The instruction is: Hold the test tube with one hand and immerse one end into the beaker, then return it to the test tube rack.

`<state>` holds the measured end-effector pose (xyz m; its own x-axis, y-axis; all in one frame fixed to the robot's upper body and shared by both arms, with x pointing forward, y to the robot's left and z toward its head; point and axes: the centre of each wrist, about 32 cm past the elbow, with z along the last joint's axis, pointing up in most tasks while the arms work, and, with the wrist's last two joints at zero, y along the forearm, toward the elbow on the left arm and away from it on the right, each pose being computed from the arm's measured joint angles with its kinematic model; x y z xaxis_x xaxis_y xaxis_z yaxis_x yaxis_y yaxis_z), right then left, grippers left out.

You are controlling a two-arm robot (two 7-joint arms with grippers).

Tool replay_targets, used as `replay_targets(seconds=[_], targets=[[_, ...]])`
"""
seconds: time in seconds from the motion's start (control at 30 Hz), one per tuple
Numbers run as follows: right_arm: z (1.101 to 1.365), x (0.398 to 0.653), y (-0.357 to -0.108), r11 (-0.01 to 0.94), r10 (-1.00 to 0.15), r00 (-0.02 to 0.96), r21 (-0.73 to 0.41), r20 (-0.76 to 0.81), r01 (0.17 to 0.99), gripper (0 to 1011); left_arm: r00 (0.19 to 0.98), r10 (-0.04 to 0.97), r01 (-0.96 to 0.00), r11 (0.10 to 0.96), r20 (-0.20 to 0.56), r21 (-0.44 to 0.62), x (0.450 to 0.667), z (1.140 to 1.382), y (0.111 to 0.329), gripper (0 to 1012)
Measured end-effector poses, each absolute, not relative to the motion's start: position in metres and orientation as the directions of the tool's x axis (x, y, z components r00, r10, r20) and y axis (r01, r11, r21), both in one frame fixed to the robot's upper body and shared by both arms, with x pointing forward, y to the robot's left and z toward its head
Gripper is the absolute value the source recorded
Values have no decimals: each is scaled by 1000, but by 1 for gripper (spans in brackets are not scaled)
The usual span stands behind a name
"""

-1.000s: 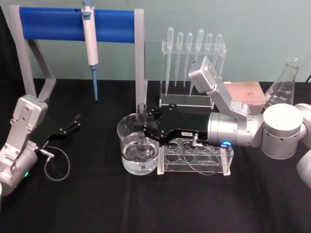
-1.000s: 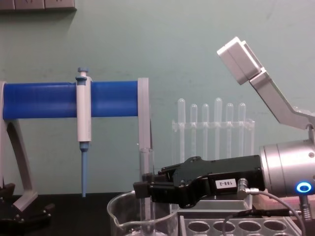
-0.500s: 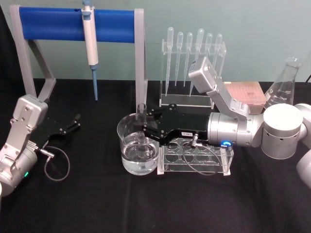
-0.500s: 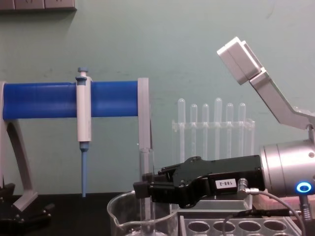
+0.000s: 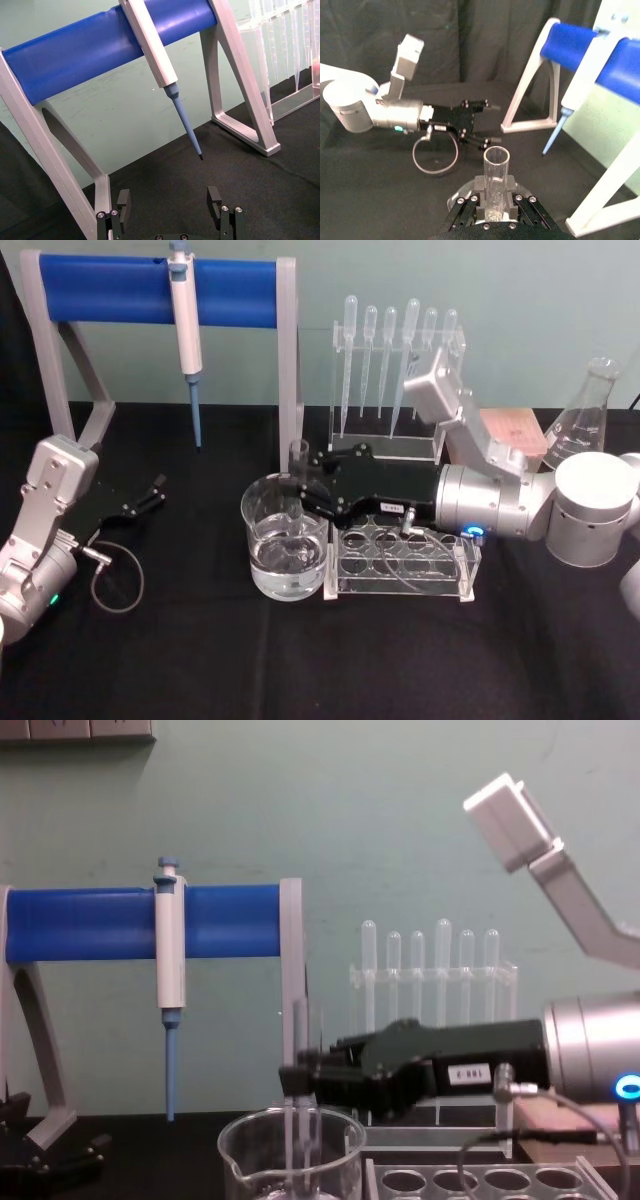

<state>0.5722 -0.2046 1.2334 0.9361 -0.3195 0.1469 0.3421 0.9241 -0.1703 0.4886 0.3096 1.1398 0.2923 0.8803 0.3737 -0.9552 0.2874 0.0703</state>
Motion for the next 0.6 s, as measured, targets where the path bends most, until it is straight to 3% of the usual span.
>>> replay_targets(seconds=[0.6], targets=[[1299,560,-216,943,-310,927,-57,213,328,246,292,880,-955,287,374,70,489,1140,310,1000]])
